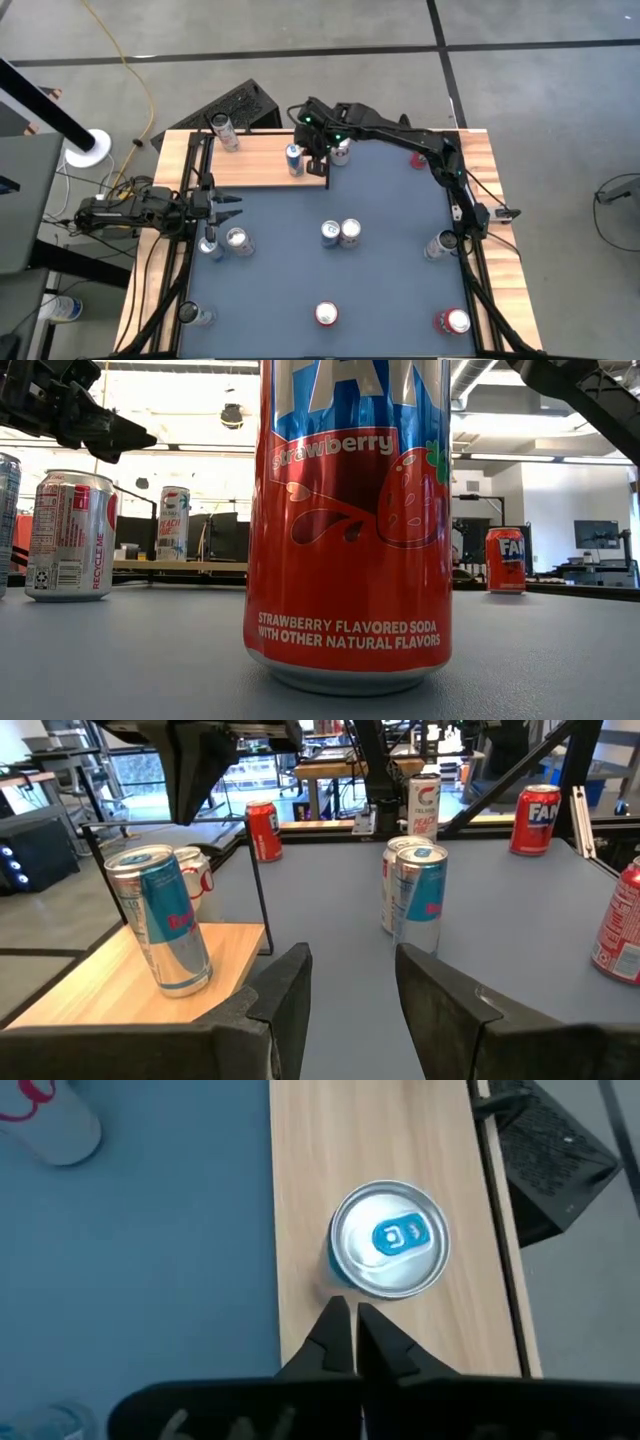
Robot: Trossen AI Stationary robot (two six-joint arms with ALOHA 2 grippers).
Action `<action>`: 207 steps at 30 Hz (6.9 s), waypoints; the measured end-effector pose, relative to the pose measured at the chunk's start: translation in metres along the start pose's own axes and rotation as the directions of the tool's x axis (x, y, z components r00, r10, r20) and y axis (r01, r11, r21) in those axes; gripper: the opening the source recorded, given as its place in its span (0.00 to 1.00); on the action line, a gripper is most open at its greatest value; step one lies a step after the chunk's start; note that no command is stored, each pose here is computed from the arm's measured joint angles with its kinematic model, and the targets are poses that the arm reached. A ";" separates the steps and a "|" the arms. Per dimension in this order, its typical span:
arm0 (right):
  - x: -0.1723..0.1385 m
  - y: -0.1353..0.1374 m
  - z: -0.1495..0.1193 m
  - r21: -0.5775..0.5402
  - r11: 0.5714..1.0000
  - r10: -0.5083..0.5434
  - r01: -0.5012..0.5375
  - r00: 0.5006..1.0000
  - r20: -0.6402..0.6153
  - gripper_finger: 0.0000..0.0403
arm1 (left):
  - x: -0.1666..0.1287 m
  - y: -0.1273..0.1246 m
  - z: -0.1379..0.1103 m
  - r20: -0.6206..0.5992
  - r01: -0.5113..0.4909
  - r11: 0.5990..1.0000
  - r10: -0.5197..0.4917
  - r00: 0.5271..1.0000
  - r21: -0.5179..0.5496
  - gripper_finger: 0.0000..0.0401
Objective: Place canned beverage on shelf
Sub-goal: Put the top right blue soda can on the shelf, then put the middle blue soda can on the shelf
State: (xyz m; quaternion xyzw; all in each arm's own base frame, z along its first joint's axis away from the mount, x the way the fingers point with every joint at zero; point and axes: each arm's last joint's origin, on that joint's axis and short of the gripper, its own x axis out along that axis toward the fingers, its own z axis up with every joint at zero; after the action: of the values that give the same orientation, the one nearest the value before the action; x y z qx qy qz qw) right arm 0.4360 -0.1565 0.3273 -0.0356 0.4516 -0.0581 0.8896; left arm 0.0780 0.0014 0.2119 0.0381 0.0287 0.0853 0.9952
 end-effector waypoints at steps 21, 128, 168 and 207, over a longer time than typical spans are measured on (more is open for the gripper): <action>-0.001 0.034 0.000 -0.103 0.989 0.097 -0.103 0.993 -0.066 0.00 | 0.000 -0.001 0.000 0.001 0.037 0.999 -0.037 0.999 -0.024 0.34; -0.105 -0.015 -0.048 -0.127 0.974 0.175 -0.186 0.980 -0.093 0.00 | 0.192 0.037 0.046 -0.572 0.189 0.982 -0.163 0.804 -0.015 0.90; -0.102 0.028 -0.028 -0.184 0.957 0.221 -0.225 0.974 -0.042 0.00 | 0.224 -0.095 -0.039 -0.963 0.638 0.770 -0.163 0.214 0.012 0.76; -0.139 -0.016 -0.044 -0.163 0.946 0.299 -0.279 0.947 0.115 0.00 | 0.225 -0.104 0.027 -0.807 0.595 0.554 0.478 0.346 0.583 0.54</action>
State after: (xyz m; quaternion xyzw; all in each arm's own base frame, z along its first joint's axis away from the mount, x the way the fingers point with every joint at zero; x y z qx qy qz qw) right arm 0.3177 -0.1545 0.4146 -0.0374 0.3923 0.1085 0.9126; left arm 0.3181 -0.0637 0.2190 0.4438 0.6286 0.0224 0.6383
